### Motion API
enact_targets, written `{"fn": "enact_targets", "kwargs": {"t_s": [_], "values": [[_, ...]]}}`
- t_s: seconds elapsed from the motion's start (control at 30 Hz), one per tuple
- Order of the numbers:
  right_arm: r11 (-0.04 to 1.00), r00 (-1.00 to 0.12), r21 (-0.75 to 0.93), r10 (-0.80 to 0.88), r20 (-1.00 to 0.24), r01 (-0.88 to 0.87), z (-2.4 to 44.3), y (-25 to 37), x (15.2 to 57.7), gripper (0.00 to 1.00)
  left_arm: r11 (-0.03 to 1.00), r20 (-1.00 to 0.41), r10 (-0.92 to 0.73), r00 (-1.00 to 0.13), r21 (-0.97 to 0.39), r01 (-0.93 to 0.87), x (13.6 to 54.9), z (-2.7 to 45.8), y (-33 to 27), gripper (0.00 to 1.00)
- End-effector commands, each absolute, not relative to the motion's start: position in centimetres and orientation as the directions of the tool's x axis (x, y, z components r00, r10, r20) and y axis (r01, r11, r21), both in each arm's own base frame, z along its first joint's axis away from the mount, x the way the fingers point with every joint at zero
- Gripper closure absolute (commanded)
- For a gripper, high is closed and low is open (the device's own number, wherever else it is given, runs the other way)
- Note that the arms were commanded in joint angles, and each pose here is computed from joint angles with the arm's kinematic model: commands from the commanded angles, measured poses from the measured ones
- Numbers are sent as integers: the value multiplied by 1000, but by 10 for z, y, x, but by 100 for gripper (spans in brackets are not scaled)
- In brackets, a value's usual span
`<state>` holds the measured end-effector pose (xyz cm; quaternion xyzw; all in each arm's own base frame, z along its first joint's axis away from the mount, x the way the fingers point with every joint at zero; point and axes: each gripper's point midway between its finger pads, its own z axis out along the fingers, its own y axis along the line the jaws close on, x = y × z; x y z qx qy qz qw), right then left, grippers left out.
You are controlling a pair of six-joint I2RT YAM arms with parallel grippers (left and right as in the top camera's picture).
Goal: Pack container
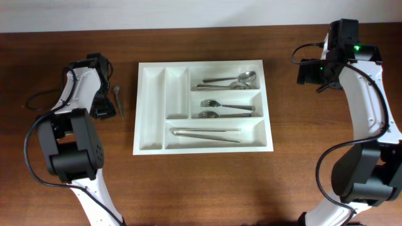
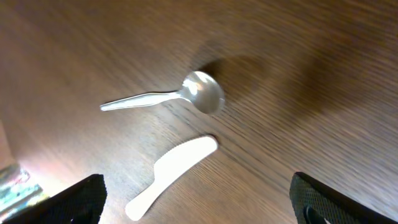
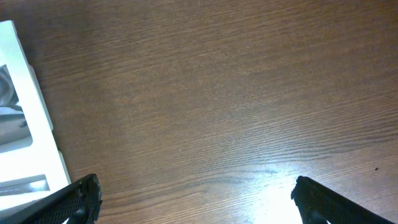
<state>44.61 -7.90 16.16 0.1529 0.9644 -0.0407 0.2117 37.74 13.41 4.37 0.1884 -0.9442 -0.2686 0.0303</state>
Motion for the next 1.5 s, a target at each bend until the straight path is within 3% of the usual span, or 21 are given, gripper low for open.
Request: {"fn": "enact_targets", "kwargs": {"t_s": [0.0,0.27,0.3,0.53,1.1,1.17,1.37,1.47], "values": [[947,-841,3,288,-458,322,179,-79,447,1,680,-124,-456,-881,590,-435,372,47,150,4],[947,-841,3,287,-458,321,179,-79,447,1,599,-212,-509,-834,609,-520,372,52,158,11],[947,-841,3,287,-458,321,179,-79,447,1,591,-224,-514,-828,607,-531,373,52,159,16],[947,-841,3,287,-458,321,179,-79,447,1,587,-259,-514,-818,589,-556,384,41,160,16],[947,-841,3,287,-458,321,179,-79,447,1,596,-140,-517,-845,649,-472,372,-14,159,16],[947,-841,3,287,-458,321,179,-79,447,1,596,-141,-517,-844,648,-473,372,-15,159,18],[947,-841,3,287,-458,321,179,-79,447,1,595,-150,-517,-843,645,-479,374,-15,159,44],[947,-841,3,287,-458,321,179,-79,447,1,595,-155,-517,-842,642,-484,375,-15,159,45]]}}
